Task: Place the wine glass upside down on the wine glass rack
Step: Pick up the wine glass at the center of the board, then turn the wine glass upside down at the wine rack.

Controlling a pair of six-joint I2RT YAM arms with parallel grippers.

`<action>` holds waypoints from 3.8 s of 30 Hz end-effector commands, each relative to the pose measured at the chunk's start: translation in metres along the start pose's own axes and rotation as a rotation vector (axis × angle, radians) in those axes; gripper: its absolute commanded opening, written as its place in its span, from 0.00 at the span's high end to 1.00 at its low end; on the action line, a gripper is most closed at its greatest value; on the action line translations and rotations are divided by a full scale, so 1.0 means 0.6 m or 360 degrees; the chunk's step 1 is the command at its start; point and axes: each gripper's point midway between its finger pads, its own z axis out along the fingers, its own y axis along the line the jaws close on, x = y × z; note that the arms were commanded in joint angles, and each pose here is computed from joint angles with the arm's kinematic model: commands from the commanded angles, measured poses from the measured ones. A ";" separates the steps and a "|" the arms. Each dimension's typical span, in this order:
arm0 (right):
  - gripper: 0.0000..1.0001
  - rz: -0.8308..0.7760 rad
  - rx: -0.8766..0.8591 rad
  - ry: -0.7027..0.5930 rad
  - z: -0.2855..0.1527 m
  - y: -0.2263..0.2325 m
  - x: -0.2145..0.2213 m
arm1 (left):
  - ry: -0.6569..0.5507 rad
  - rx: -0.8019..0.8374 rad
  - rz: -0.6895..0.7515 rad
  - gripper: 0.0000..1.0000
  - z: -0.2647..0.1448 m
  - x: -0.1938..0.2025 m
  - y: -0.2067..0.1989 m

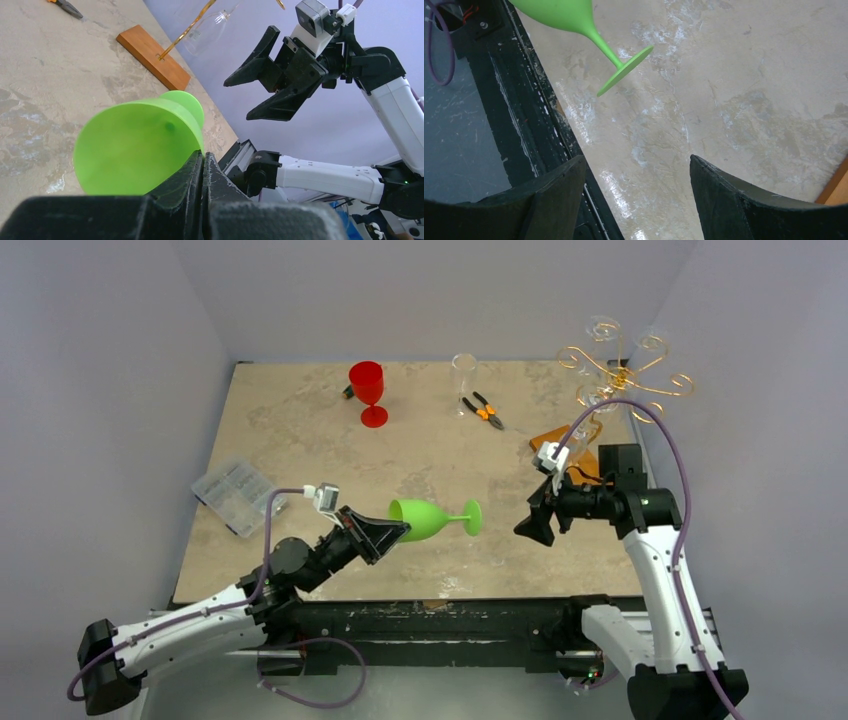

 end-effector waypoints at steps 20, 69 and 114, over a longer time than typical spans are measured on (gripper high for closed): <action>0.26 0.0054 -0.0044 -0.0097 -0.021 0.029 -0.039 | -0.0165 0.0088 0.0080 1.00 0.004 -0.010 -0.047; 0.75 0.0742 0.0064 -0.0212 0.012 -0.032 -0.092 | -0.0322 0.0258 0.0181 1.00 0.090 -0.054 -0.170; 1.00 -0.0070 0.0486 -0.0333 -0.159 -0.005 -0.244 | 0.0005 -0.0102 0.0879 0.00 -0.049 -0.145 -0.125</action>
